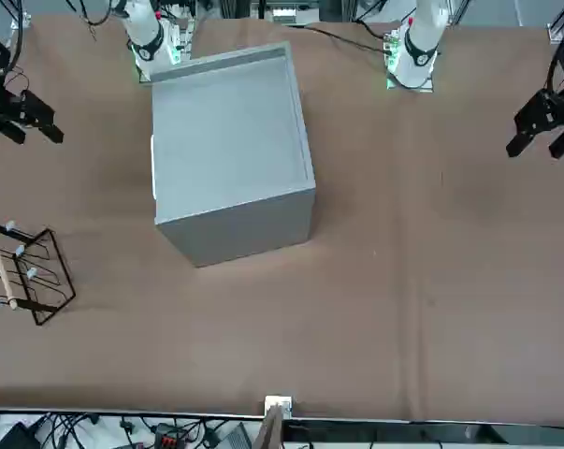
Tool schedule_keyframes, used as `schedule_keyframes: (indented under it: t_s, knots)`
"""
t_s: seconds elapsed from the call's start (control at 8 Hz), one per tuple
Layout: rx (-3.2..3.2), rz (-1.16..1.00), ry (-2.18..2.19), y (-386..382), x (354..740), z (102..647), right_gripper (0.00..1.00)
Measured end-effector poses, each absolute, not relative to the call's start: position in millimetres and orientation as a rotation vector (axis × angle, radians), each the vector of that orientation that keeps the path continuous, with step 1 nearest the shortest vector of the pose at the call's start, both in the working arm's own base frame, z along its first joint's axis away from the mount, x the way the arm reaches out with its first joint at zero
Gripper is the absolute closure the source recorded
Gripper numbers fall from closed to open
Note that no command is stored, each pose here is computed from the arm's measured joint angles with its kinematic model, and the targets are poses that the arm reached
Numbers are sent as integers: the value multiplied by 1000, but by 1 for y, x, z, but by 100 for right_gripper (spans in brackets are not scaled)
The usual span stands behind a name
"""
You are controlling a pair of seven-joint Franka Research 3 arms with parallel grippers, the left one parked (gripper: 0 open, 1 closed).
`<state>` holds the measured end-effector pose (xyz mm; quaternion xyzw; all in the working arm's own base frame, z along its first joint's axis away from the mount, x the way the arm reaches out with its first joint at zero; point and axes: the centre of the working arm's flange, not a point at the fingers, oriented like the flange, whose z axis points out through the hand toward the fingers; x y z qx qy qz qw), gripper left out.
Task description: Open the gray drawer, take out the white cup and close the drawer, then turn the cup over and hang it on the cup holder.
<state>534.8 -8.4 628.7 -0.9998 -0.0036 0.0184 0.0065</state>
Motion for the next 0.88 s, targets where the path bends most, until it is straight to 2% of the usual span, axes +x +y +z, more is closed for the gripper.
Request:
schedule_keyframes:
  t_s: [0.88]
  knots:
    - [-3128, 58, -8, -9, 535, 629, 0]
